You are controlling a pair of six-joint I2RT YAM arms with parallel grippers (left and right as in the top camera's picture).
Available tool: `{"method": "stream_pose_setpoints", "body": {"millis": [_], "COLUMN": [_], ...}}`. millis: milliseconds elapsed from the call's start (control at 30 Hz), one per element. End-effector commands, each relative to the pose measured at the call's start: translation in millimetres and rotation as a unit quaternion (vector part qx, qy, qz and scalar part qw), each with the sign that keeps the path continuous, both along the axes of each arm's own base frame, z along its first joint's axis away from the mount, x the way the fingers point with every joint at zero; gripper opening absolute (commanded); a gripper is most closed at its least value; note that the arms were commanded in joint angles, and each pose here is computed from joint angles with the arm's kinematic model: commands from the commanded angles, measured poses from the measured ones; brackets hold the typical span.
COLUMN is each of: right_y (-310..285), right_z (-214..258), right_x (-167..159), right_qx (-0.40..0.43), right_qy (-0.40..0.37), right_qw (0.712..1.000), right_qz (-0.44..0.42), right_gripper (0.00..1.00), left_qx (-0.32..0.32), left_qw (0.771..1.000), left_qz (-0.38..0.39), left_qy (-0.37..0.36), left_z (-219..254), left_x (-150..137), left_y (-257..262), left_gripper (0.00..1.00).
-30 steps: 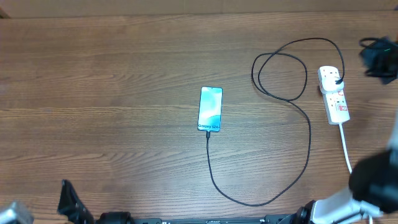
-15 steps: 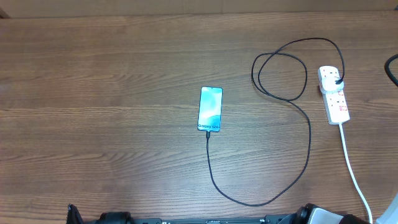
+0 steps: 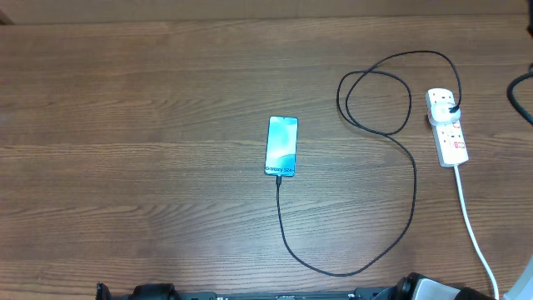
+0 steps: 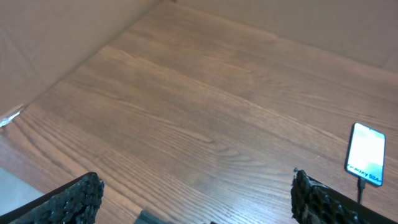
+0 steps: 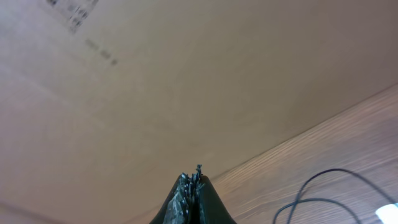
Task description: Plug charger to phone and switch on socket
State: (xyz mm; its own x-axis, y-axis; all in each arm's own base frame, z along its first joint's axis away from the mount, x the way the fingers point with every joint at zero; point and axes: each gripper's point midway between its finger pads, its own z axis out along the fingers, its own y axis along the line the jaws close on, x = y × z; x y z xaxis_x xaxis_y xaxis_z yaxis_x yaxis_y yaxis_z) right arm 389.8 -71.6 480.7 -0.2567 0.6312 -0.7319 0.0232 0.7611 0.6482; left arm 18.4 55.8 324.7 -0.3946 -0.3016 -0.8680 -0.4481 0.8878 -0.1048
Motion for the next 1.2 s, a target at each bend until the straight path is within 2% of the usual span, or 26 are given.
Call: {"method": "stream_pose_setpoints", "body": {"millis": [0, 500, 733, 900, 1067, 1167], "right_y": [25, 59, 69, 89, 111, 120], "right_z": [14, 55, 70, 74, 76, 77], "right_x": [-12, -81, -106, -116, -121, -122], "right_qx": [-0.019, -0.056, -0.066, -0.079, -0.098, -0.108], "right_qy": [-0.023, -0.076, -0.101, -0.115, -0.127, -0.132], "right_qw": [0.999, 0.994, 0.992, 0.987, 0.98, 0.976], "right_qz": [0.037, 0.047, 0.048, 0.079, 0.121, 0.135], "right_gripper": [0.04, 0.04, 0.04, 0.04, 0.04, 0.04], "left_qx": [-0.001, 0.006, 0.004, 0.002, 0.005, 0.005], "left_qw": [1.0, 0.992, 0.992, 0.991, 0.985, 0.986], "left_qz": [0.026, 0.04, 0.026, 0.007, 0.007, 0.006], "left_qy": [-0.011, -0.118, -0.127, -0.135, -0.173, -0.164], "left_z": [-3, -9, -10, -11, -5, -10], "left_x": [-9, -55, -57, -58, -68, -71], "left_y": [2, -3, -2, 0, -1, -1], "left_gripper": [0.99, 1.0, 1.0, 0.99, 1.0, 1.0]}}
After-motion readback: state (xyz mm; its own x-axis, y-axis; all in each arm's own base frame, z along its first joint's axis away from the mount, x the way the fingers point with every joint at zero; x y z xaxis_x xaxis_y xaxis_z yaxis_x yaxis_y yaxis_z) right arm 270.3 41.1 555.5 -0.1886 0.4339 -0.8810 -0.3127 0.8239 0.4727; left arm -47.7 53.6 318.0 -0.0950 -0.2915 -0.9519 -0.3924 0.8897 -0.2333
